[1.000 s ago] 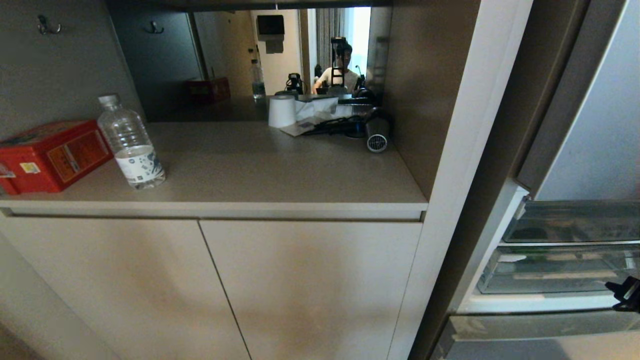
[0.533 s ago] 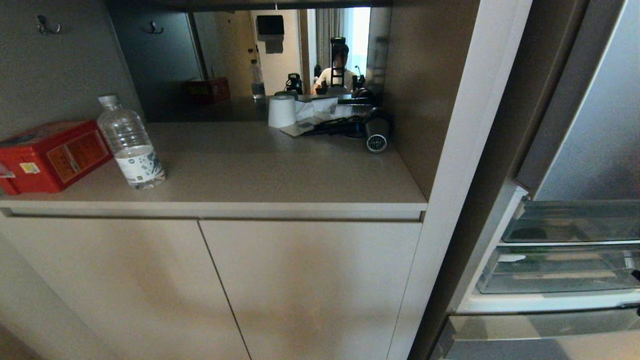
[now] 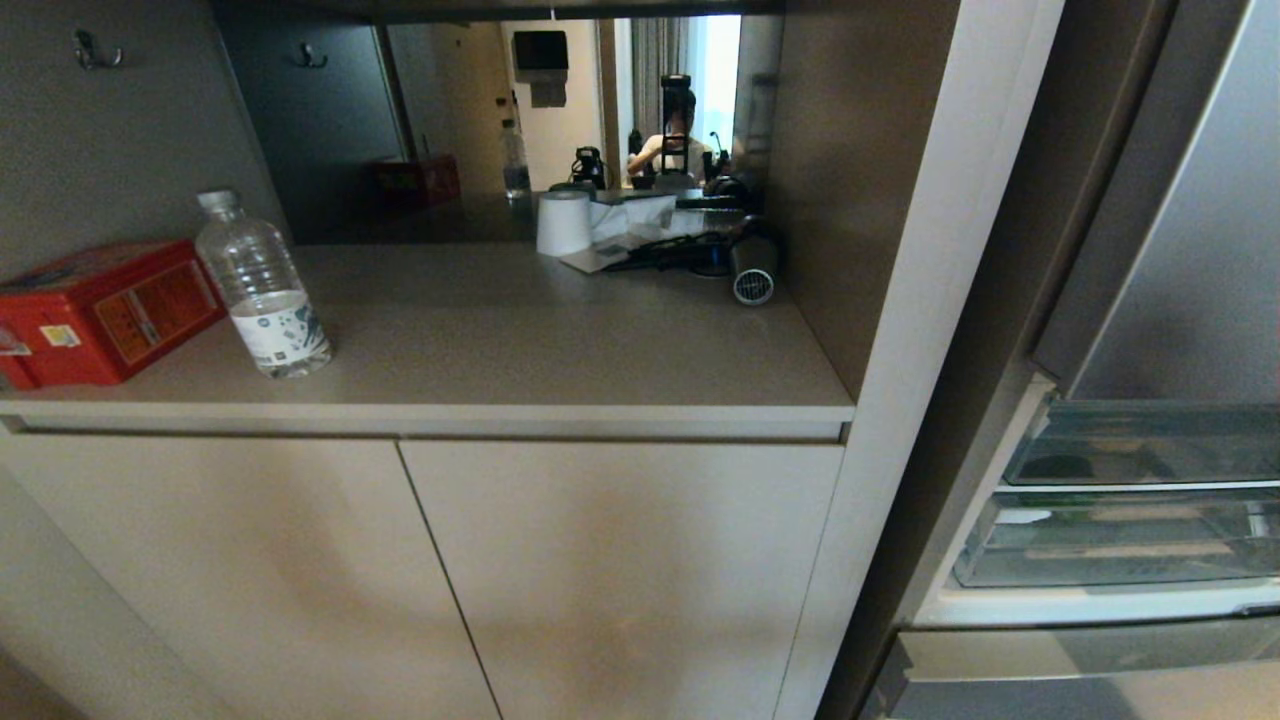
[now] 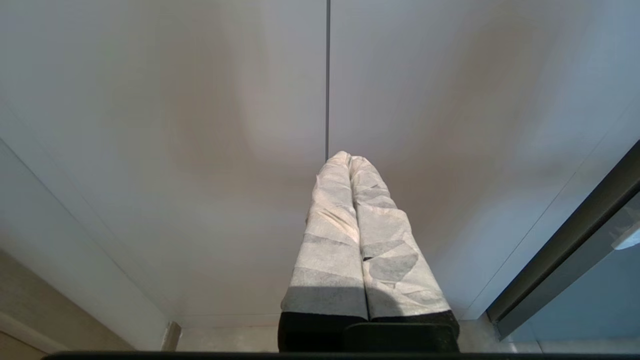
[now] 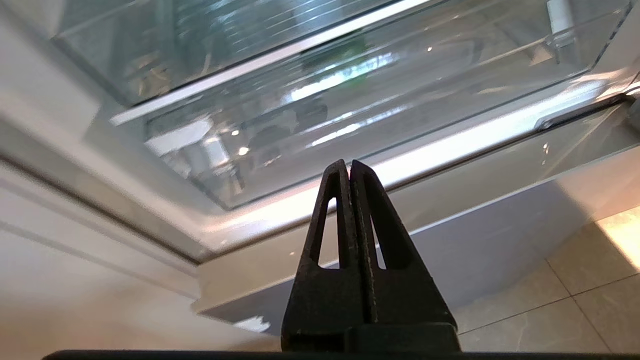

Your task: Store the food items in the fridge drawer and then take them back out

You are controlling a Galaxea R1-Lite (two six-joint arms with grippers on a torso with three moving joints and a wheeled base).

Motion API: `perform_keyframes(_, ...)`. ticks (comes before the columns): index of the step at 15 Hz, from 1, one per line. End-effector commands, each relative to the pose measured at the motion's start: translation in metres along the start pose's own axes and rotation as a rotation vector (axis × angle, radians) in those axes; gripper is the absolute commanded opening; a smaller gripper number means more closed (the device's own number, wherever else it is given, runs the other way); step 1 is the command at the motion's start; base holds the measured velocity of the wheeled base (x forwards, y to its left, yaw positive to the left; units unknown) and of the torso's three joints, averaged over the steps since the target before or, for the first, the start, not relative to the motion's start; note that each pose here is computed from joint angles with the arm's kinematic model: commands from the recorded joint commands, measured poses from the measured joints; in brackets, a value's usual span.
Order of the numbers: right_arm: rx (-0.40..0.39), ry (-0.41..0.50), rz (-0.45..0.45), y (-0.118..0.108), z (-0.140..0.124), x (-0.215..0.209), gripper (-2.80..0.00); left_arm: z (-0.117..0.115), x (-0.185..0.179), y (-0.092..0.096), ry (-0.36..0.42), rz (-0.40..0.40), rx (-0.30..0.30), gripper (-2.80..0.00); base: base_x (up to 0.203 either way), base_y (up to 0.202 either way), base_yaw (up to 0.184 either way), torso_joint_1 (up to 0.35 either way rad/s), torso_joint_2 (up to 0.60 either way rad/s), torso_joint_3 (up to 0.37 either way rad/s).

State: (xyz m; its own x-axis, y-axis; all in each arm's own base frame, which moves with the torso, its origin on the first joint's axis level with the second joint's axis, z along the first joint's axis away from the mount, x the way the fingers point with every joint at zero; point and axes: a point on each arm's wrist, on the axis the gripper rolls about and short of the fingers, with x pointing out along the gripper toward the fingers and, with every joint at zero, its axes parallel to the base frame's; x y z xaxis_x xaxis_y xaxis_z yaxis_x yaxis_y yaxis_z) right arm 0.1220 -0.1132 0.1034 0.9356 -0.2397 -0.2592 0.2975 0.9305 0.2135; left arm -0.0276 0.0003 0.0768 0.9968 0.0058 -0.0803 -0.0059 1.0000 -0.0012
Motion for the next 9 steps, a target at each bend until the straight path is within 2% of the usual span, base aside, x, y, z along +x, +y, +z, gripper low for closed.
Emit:
perform_keyframes(1,-0.014,-0.023,0.011,0.008,-0.002,-0.012,-2.80,0.000,0.000,0.000,-0.001,0.000,-0.001,-2.80,0.000,0.000,0.000,0.000,0.00,0.000)
perform_keyframes(5,-0.056,-0.076,0.029,0.023,0.000,-0.037,-2.80,0.000,0.000,0.000,0.001,0.000,-0.001,-2.80,0.000,0.000,0.000,0.000,0.00,0.000)
perform_keyframes(9,-0.114,-0.047,0.091,0.039,-0.005,-0.042,-2.80,0.000,0.000,0.000,0.000,-0.001,0.000,-2.80,0.000,0.000,0.000,0.000,0.00,0.000)
